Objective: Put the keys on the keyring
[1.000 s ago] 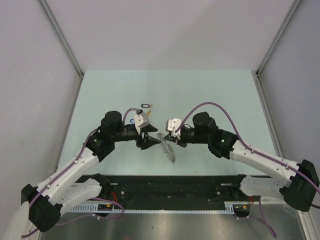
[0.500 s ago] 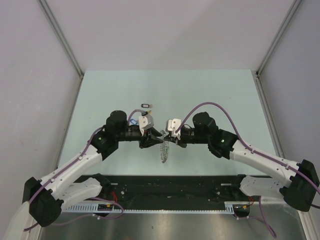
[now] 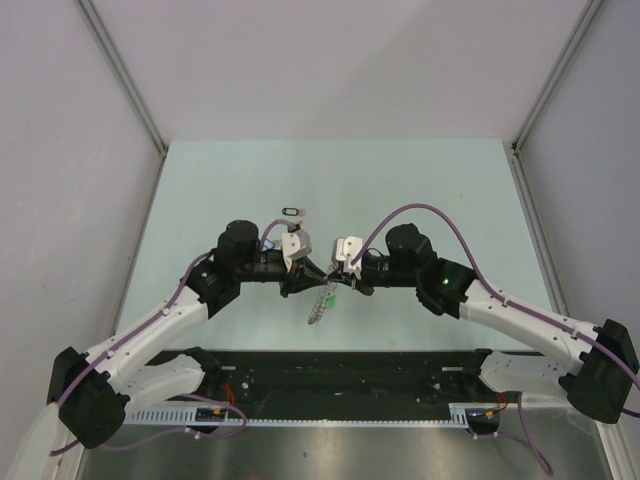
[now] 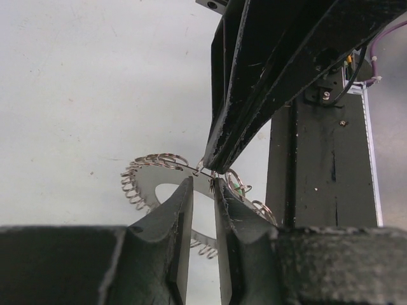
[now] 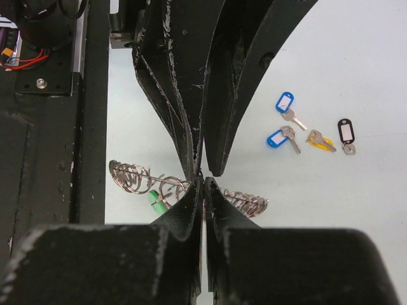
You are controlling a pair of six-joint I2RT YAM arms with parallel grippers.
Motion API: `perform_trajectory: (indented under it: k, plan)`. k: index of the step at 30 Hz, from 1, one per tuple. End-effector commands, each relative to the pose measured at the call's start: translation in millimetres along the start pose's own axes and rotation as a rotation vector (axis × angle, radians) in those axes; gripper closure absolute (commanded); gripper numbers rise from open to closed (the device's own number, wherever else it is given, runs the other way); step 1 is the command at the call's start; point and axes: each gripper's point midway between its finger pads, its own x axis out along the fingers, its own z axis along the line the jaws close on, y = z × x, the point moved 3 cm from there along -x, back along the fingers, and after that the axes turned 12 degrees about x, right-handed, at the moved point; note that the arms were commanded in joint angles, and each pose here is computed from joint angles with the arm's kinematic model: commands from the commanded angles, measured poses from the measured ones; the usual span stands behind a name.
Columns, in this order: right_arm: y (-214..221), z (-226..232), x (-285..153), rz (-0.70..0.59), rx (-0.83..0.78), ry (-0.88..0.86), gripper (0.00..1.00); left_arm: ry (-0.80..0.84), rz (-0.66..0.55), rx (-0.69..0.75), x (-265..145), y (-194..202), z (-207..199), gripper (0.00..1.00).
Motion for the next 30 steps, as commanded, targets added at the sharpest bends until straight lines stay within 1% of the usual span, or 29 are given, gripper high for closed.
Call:
perform_trajectory:
  k: [1,4,7,9,10,11,16,19,20,24,30]
  plan:
    - [-42,-1,-8,-0.128,-0.054,0.004,1.0,0.03,-0.022,0.038,2,-7,-2,0.79]
    - [-42,0,-7,-0.128,-0.051,-0.001,1.0,0.043,-0.033,0.037,2,-9,-4,0.82]
    - [-41,1,-6,-0.128,-0.048,-0.007,1.0,0.051,-0.046,0.035,3,-12,-5,0.9]
    - [-41,0,-5,-0.126,-0.042,-0.008,1.0,0.057,-0.052,0.035,2,-13,-7,0.93]
    - [-41,0,-5,-0.127,-0.043,-0.009,1.0,0.058,-0.062,0.037,2,-16,-7,0.97]
    - [-40,1,-4,-0.124,-0.04,-0.012,1.0,0.058,-0.067,0.037,2,-16,-8,1.0]
    - [-41,0,-5,-0.129,-0.015,0.0,1.0,0.044,-0.091,0.038,-1,-20,-9,1.0]
    - [-44,-8,-11,-0.139,0.023,0.067,0.84,0.003,-0.104,0.062,-3,-23,-4,1.0]
    - [-45,-13,-15,-0.145,0.035,0.094,0.77,-0.002,-0.102,0.062,-3,-21,-5,1.0]
    - [-42,-30,-27,-0.136,0.102,0.192,0.68,-0.037,-0.107,0.081,-6,-21,-3,1.0]
    - [-24,-35,-26,-0.101,0.148,0.208,0.6,-0.058,-0.112,0.101,-9,-22,-2,0.99]
